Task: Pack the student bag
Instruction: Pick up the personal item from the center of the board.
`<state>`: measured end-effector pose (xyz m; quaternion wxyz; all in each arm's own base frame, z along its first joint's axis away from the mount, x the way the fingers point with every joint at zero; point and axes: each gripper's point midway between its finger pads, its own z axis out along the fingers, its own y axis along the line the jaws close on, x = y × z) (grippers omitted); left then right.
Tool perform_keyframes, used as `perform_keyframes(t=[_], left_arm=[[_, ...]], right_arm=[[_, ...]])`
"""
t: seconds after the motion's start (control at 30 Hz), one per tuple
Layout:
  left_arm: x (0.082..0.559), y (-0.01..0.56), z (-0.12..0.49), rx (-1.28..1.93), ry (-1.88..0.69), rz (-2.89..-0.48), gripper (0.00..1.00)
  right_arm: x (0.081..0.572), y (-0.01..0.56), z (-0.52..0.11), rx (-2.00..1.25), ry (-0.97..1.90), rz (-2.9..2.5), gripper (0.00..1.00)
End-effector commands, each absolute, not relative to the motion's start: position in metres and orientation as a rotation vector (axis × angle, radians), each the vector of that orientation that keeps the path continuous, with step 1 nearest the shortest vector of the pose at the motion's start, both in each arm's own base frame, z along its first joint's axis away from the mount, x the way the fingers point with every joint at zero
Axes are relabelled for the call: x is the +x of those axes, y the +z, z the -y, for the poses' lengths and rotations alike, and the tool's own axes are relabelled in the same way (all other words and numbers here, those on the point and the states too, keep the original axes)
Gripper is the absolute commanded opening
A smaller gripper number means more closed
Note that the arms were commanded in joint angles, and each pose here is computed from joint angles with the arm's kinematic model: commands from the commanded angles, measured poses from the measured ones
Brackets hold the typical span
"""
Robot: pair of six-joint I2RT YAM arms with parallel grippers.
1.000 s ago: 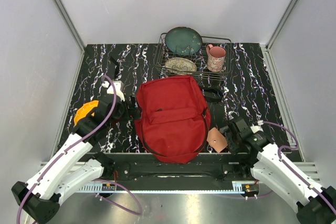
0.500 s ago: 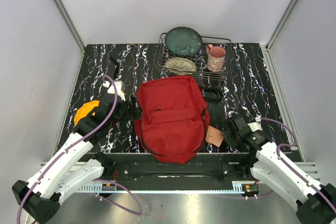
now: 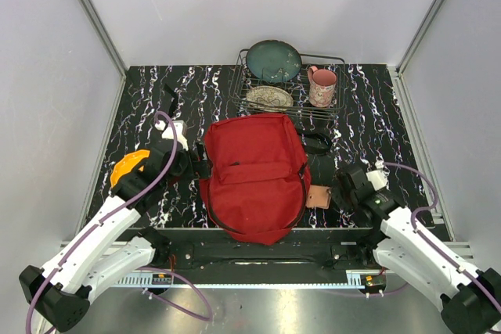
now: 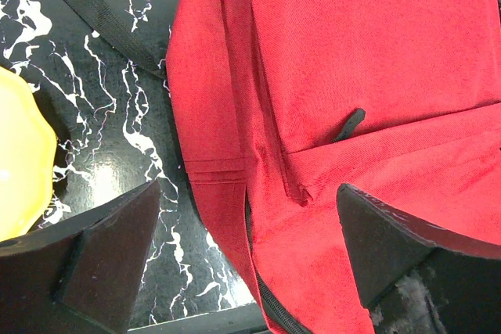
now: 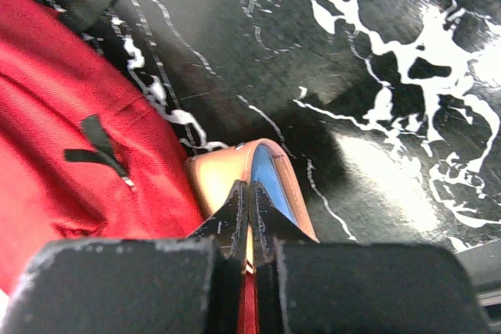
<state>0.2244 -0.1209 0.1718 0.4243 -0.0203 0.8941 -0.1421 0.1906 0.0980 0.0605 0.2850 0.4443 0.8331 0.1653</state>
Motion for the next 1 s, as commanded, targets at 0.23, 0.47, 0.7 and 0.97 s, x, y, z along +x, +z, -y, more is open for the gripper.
perform_keyframes(t=[0.23,0.47,0.7,0.97], left_arm=[[0.230,0.182,0.124,-0.061,-0.383,-2.194,0.99],[0.229,0.184,0.124,-0.062,-0.392,-2.180,0.99],[0.229,0.188,0.126,-0.060,-0.417,-2.160,0.99],[0.227,0.196,0.138,-0.012,-0.507,-2.120,0.99]], right_arm=[[0.205,0.137,-0.065,1.094,0.364,-2.025,0.00],[0.208,0.176,-0.052,1.056,0.361,-1.927,0.00],[0.218,0.225,-0.061,0.972,0.454,-1.870,0.00],[0.244,0.258,-0.112,0.771,0.654,-1.911,0.00]])
